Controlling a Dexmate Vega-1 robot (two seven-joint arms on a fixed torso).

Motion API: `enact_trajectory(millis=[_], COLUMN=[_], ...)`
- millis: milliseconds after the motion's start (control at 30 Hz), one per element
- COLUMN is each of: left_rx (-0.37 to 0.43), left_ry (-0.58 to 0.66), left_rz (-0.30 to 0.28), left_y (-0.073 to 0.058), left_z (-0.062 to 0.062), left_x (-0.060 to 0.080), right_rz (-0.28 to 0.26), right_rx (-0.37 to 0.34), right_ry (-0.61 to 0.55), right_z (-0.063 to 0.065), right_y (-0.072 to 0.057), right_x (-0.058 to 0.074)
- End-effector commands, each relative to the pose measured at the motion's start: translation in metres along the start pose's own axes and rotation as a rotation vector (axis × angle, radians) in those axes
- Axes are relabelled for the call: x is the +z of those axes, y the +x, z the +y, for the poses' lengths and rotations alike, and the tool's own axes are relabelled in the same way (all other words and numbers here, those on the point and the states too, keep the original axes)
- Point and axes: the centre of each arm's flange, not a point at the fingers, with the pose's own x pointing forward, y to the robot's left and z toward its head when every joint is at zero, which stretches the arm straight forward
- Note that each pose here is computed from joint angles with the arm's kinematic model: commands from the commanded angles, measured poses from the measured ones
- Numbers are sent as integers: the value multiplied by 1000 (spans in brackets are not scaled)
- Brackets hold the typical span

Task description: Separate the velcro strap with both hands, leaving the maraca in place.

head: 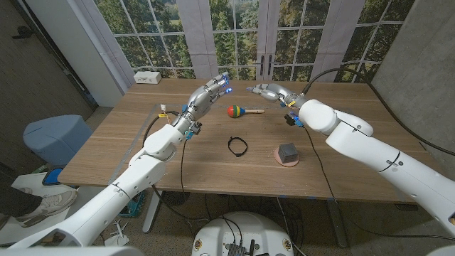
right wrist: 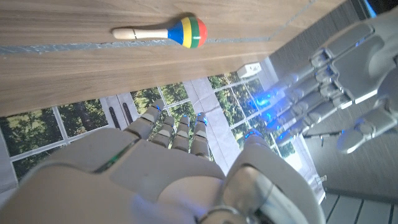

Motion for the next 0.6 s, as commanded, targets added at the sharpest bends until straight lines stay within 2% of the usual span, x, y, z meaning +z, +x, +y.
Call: enact_trajectory(millis=[33, 600], left_rx=[53, 154], left_ry=[5, -40], left_rz=[-8, -7], left_y=[0, -7], left_z=[14, 41], left_x=[-3, -10], right_rz=[-42, -87], right_rx=[-153, -274], right_ry=[246, 462], right_z=[-12, 4], right_y=[-3, -4], right_x=[-48, -85])
